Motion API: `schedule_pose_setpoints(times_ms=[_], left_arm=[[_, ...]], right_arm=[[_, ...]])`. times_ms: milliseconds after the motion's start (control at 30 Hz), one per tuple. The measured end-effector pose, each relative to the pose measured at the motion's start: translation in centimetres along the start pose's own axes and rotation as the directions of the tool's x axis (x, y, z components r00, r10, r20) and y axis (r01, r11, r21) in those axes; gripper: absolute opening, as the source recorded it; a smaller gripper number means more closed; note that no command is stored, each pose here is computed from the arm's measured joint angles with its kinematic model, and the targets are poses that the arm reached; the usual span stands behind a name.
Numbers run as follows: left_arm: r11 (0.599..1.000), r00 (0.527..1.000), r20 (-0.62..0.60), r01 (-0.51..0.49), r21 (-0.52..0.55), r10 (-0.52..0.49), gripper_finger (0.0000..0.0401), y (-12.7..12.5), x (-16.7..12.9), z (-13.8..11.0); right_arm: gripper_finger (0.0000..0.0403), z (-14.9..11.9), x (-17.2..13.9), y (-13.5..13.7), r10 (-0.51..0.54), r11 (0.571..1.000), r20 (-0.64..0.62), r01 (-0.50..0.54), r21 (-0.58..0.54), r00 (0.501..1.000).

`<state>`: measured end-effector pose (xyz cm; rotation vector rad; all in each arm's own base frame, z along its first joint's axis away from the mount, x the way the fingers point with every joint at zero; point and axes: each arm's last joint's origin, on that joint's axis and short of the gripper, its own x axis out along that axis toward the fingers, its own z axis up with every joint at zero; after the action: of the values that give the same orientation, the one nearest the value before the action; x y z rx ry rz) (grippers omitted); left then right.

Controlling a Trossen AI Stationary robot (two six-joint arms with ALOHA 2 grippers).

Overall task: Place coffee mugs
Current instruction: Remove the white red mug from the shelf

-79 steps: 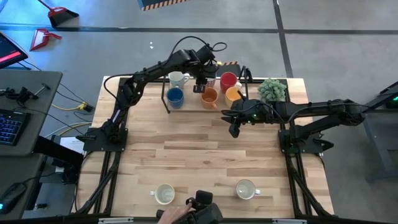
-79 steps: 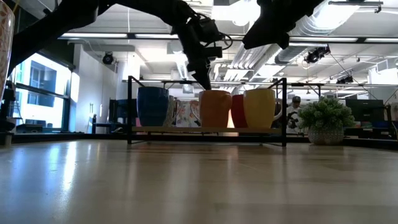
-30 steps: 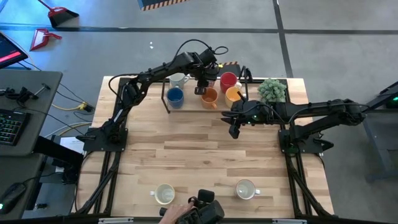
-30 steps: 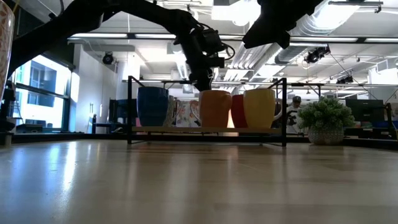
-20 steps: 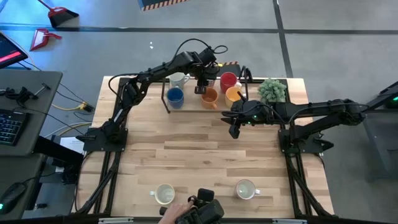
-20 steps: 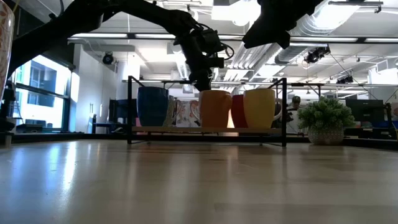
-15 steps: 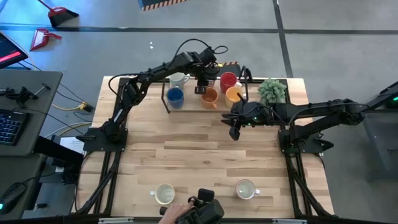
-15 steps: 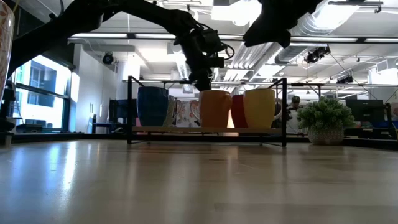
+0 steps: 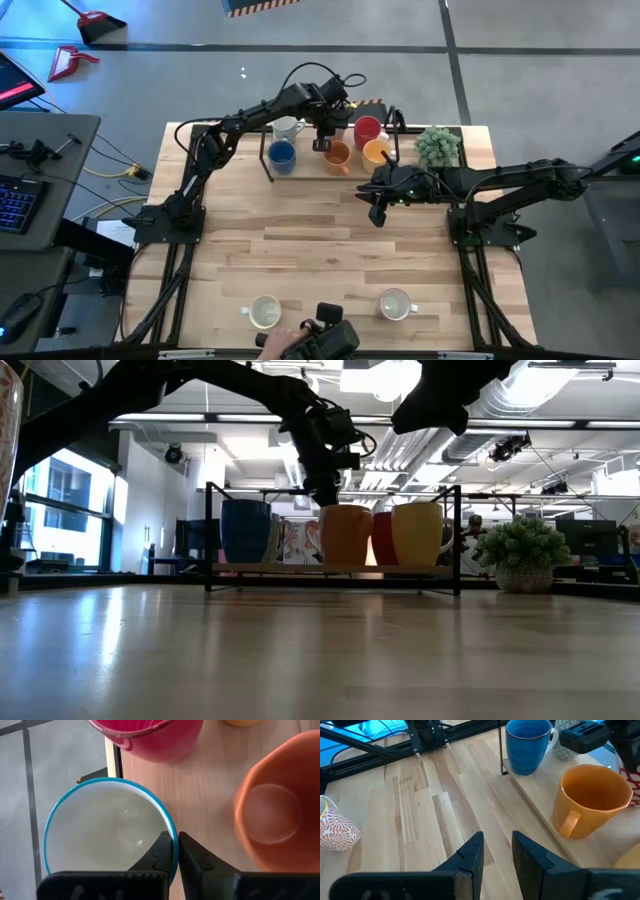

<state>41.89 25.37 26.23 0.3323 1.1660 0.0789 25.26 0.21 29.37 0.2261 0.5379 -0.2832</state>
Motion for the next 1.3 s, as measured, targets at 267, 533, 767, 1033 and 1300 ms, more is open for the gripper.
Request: schedule_pose_setpoints(times_ms=[267,533,767,1033,1300], left_arm=[[1.0,1.0,-0.027,-0.006,-0.005,0.006,0.0003,0.0,0.0,-0.2],[1.0,0.998,-0.062,-0.001,-0.008,0.0,0.0002,-0.2,-0.3,-0.4],[1.0,0.996,-0.087,0.018,-0.008,-0.019,0.0001,-0.3,-1.0,-0.4],[1.0,0.995,-0.1,0.031,0.0,-0.031,0.0001,-0.7,-1.0,-0.3],[0.999,0.992,-0.114,0.046,0.003,-0.045,0.0001,-1.1,-1.4,-0.2]], right_arm=[[0.0081,0.0,0.0,0.0,0.0,1.0,0.0,0.0,-0.004,1.0],[0.0081,0.0,0.0,0.0,0.0,1.0,0.0,0.0,-0.008,1.0],[0.0081,0.0,0.0,0.0,-0.008,1.0,0.003,0.008,-0.026,1.0],[0.0081,0.1,0.0,-0.1,-0.024,0.999,0.014,0.024,-0.033,1.0],[0.0081,0.1,0.0,-0.1,-0.045,0.998,0.021,0.046,-0.043,0.999]])
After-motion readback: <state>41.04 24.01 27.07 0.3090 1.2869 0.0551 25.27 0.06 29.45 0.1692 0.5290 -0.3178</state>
